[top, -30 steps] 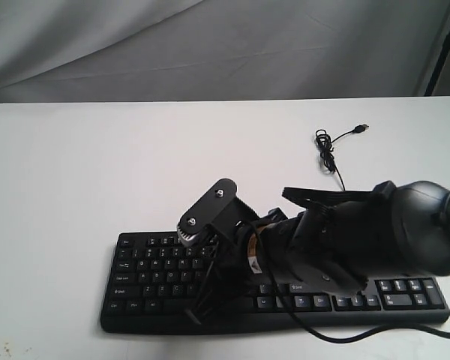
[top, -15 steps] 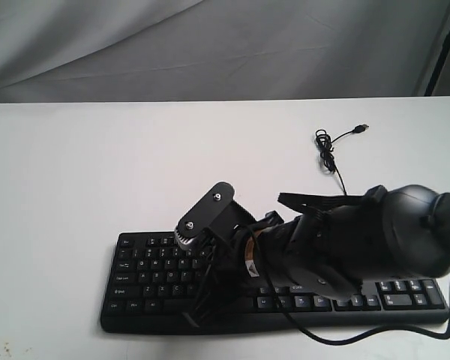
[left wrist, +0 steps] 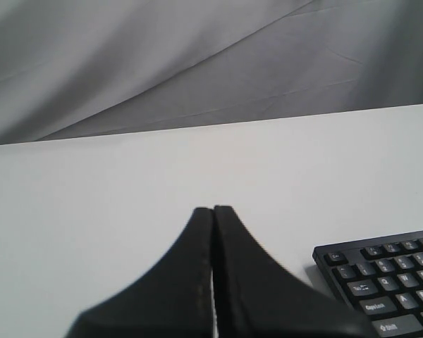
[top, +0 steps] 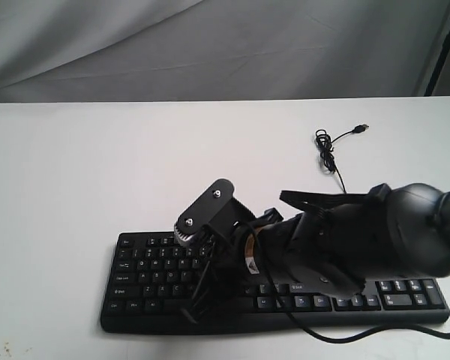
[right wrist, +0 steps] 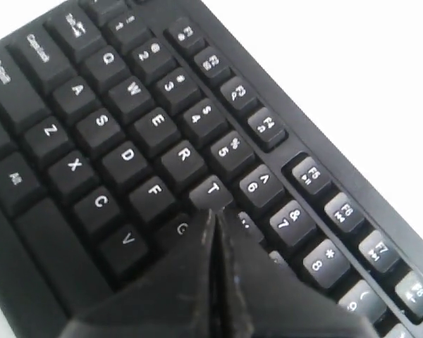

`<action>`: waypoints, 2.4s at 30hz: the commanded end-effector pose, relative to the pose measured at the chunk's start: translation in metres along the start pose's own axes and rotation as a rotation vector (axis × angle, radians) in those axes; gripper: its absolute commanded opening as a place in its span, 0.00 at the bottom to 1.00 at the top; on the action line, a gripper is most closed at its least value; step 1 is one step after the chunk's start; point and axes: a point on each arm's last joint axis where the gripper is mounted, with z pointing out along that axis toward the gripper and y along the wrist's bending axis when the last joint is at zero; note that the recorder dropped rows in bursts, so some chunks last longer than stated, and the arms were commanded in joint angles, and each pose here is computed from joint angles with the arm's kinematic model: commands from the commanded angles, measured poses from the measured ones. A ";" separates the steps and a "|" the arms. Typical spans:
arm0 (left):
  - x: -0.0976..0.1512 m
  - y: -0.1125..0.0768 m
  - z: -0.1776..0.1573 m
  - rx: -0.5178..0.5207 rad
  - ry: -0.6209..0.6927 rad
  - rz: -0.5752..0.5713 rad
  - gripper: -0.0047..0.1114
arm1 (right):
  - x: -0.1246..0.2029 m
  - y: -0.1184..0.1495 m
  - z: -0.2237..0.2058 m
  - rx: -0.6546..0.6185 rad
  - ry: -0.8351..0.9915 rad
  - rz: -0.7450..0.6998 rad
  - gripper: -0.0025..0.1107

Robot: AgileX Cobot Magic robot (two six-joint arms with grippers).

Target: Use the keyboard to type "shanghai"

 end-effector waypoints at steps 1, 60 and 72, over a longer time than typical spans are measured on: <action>0.001 0.000 0.000 0.002 -0.005 0.002 0.04 | -0.012 0.002 -0.012 -0.001 -0.052 -0.016 0.02; 0.001 0.000 0.000 0.002 -0.005 0.002 0.04 | -0.043 0.053 0.052 -0.072 -0.013 -0.126 0.02; 0.001 0.000 0.000 0.002 -0.005 0.002 0.04 | -0.020 0.026 -0.014 -0.037 -0.041 -0.064 0.02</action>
